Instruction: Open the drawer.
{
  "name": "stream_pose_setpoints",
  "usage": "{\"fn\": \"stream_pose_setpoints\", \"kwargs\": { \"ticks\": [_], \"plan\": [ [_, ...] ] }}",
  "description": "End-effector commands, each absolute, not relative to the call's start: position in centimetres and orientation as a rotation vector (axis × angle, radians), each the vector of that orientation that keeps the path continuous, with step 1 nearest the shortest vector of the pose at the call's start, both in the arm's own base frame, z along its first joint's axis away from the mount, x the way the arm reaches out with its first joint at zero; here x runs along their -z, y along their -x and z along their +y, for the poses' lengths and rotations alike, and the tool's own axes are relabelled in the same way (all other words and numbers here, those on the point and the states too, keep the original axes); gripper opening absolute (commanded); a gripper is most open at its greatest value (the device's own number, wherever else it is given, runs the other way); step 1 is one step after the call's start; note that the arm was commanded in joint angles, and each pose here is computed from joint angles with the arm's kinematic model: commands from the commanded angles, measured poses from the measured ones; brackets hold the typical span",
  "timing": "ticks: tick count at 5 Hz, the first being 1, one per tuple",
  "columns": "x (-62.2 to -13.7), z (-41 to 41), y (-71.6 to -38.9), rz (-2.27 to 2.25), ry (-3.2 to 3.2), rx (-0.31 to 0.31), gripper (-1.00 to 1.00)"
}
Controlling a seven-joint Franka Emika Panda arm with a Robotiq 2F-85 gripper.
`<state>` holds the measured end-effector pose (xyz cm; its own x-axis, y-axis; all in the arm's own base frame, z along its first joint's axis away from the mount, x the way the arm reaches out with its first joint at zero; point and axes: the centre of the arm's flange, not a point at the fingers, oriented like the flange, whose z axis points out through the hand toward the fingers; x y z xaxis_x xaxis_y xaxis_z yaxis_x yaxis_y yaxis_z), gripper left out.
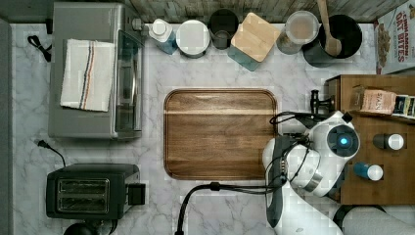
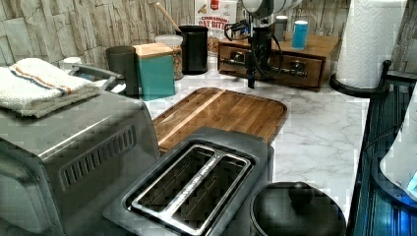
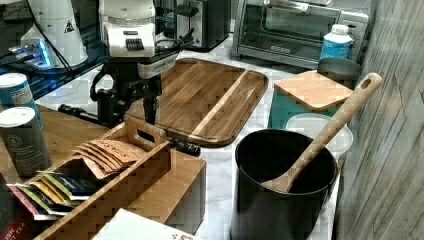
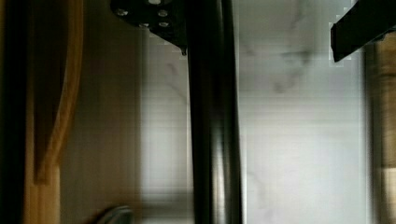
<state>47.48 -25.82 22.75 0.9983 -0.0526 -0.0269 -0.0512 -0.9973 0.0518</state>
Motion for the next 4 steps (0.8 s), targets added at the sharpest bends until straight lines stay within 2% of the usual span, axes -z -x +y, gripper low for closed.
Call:
{"fn": "stream_pose_setpoints", "kwargs": {
  "ticks": [1,4],
  "plan": [
    [-22.2,-10.1,-47.8,0.028,-3.141,-0.078,1.0],
    [-22.8,1.1,-45.8,-0.053,-3.135,-0.114,1.0]
  ]
}}
